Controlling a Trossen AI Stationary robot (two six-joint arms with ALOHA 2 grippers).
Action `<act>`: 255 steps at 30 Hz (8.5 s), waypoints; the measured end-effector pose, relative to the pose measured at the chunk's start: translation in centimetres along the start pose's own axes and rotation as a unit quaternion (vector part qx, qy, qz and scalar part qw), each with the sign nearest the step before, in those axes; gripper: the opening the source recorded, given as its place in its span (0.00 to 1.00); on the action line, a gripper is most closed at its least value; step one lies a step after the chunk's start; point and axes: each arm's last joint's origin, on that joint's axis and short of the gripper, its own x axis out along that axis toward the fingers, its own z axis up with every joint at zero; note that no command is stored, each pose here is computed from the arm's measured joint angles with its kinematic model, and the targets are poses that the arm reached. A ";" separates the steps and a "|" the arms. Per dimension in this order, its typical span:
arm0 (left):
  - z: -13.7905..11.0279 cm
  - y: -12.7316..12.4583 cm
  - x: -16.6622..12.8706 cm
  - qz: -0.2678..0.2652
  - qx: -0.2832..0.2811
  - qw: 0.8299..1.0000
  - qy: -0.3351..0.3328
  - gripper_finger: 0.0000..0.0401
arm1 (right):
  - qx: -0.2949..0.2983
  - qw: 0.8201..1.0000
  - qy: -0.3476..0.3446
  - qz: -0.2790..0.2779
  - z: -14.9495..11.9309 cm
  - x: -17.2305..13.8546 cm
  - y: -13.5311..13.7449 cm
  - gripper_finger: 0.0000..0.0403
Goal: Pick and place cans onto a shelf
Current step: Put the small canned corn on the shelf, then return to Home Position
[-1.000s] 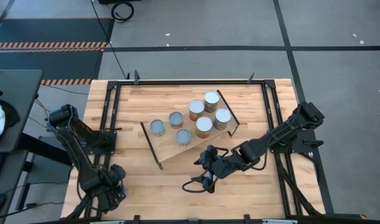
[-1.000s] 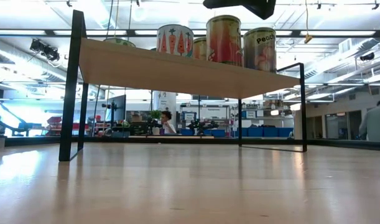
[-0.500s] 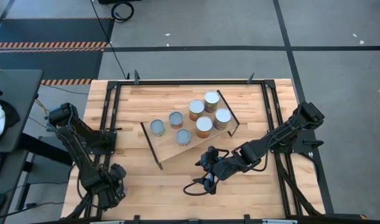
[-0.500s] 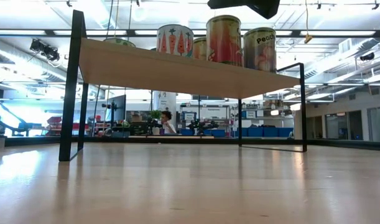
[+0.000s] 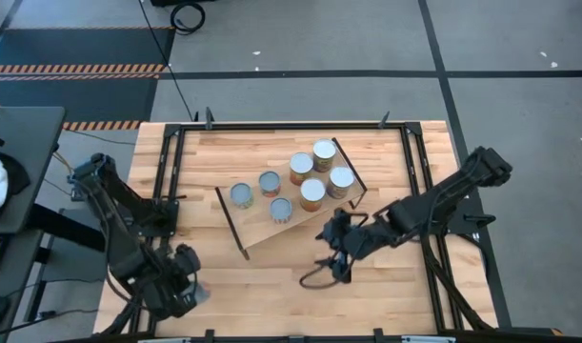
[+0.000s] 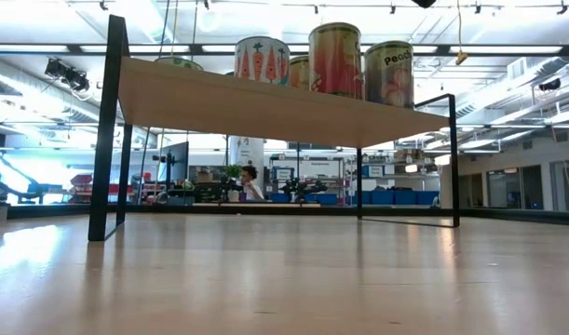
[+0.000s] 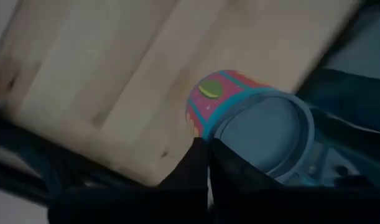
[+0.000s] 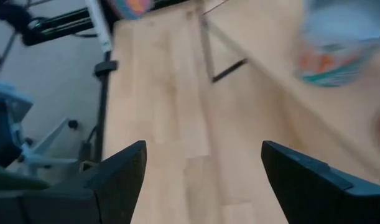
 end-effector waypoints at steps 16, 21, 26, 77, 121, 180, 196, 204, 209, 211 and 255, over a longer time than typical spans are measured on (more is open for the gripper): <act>13.9 1.6 -12.3 -0.101 0.036 0.983 -0.148 0.00 | -0.005 0.999 -0.029 -0.026 1.9 -4.8 -3.5 0.80; 17.0 3.2 -10.5 -0.024 0.001 0.992 -0.121 0.00 | -0.011 0.999 -0.036 -0.011 1.8 -5.1 -2.8 0.80; 19.8 3.3 -8.0 0.018 -0.005 0.996 -0.086 0.01 | -0.014 0.998 -0.060 0.003 2.9 -6.0 -2.4 0.80; 25.0 4.0 -7.1 0.034 0.006 0.997 -0.064 0.27 | -0.152 0.971 -0.183 -0.018 7.4 -9.8 -5.8 0.82; 30.4 20.3 -24.6 -0.060 0.220 0.812 -0.538 0.01 | -0.040 0.888 -0.453 0.069 -4.4 -22.9 -14.6 0.14; 16.8 20.3 -9.5 -0.228 0.191 0.666 -0.684 0.05 | -0.087 0.807 -0.571 0.123 -12.5 -19.7 -16.6 0.14; 8.9 20.3 -4.9 -0.269 0.199 0.603 -0.724 0.05 | -0.078 0.812 -0.563 0.132 -13.0 -17.5 -16.8 0.14; 4.8 22.7 -3.5 -0.235 0.161 0.618 -0.733 0.06 | -0.072 0.737 -0.654 0.156 -15.4 -13.8 -17.7 0.14; 4.6 22.8 -4.0 -0.203 0.155 0.682 -0.685 0.06 | -0.072 0.736 -0.657 0.151 -15.6 -13.5 -17.8 0.14; 4.2 22.9 -3.2 -0.214 0.171 0.698 -0.662 0.06 | -0.084 0.733 -0.663 0.131 -15.6 -13.5 -17.8 0.14; 6.3 22.9 3.1 -0.165 0.260 0.724 -0.617 0.06 | -0.089 0.825 -0.544 0.120 -16.5 -10.3 -18.2 0.14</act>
